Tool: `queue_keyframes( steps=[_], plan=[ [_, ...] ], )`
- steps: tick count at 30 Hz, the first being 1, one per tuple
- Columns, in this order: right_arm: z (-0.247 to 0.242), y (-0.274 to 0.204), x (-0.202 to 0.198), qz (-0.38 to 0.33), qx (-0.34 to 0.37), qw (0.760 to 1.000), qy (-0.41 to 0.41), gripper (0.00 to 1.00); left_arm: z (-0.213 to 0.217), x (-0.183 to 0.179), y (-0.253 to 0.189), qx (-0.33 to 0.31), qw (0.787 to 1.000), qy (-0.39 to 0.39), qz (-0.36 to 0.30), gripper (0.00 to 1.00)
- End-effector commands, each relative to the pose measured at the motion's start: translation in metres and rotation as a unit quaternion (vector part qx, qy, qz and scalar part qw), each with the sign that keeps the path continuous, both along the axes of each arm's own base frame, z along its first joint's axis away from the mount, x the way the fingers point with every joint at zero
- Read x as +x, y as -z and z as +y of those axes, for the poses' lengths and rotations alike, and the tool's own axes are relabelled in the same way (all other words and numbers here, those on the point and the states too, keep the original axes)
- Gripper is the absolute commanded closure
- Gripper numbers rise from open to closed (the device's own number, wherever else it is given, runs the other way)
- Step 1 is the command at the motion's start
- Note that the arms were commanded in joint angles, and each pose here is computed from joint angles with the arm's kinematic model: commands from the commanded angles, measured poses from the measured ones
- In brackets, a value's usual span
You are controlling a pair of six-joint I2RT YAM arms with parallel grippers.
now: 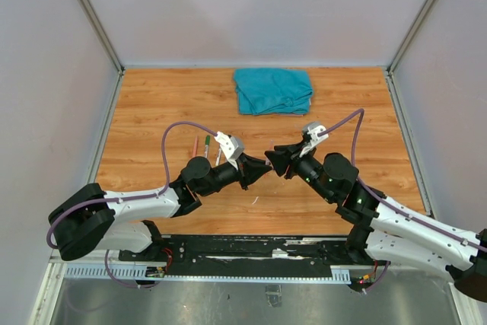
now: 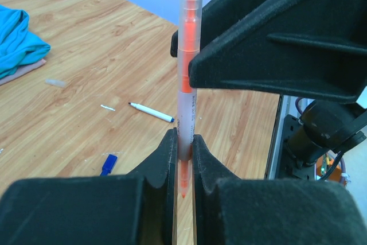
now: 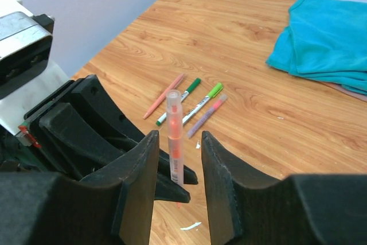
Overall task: Insert the pens into the pen caps
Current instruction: Adjust the pen.
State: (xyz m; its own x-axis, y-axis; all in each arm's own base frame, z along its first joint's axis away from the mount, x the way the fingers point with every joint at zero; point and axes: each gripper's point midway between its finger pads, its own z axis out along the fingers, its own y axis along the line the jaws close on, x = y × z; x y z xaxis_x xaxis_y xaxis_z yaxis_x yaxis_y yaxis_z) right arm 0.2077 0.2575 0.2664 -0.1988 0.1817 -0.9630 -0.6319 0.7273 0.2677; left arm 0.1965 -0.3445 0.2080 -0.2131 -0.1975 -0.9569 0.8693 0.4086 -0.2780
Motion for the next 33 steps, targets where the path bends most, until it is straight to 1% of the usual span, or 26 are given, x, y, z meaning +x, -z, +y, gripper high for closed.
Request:
queue_keyframes(
  steps=[1,7,15,17,20,21,25,27,29,31,33],
  plan=[
    [0.007,-0.009,0.0,-0.002,0.026,0.999,-0.017,0.66,-0.002,0.005,-0.022,-0.029,0.999,-0.007,-0.022,0.99],
    [0.008,-0.002,0.002,0.004,0.02,1.0,-0.017,0.68,-0.002,0.005,-0.022,-0.029,0.999,-0.007,-0.022,0.99],
    [0.008,0.007,0.005,0.012,0.012,1.0,-0.011,0.78,-0.002,0.005,-0.022,-0.029,0.999,-0.008,-0.022,0.99],
    [0.008,0.007,0.006,0.012,0.011,1.0,-0.011,0.83,-0.002,0.005,-0.023,-0.03,0.999,-0.008,-0.022,0.99],
    [0.008,0.008,0.007,0.011,0.008,1.0,-0.01,0.97,-0.002,0.005,-0.022,-0.029,0.999,-0.007,-0.022,0.99],
    [0.008,0.008,0.007,0.01,0.007,1.0,-0.01,0.99,-0.002,0.005,-0.023,-0.03,0.999,-0.007,-0.023,1.0],
    [0.009,0.01,0.007,0.004,-0.002,1.0,-0.013,0.99,-0.002,0.005,-0.023,-0.031,0.999,-0.007,-0.023,0.98],
    [0.009,0.009,0.006,-0.005,-0.007,1.0,-0.017,0.99,-0.002,0.006,-0.023,-0.031,0.999,-0.009,-0.022,0.92],
    [0.008,0.009,0.006,-0.015,-0.015,1.0,-0.02,0.99,-0.001,0.008,-0.023,-0.032,0.999,-0.016,-0.018,0.81],
    [0.004,0.007,0.008,-0.024,-0.02,0.999,-0.012,0.99,0.001,0.012,-0.022,-0.033,0.999,-0.028,-0.013,0.74],
    [-0.003,0.006,0.01,-0.03,-0.024,0.999,0.002,1.0,0.002,0.014,-0.022,-0.034,0.999,-0.034,-0.009,0.68]
  ],
)
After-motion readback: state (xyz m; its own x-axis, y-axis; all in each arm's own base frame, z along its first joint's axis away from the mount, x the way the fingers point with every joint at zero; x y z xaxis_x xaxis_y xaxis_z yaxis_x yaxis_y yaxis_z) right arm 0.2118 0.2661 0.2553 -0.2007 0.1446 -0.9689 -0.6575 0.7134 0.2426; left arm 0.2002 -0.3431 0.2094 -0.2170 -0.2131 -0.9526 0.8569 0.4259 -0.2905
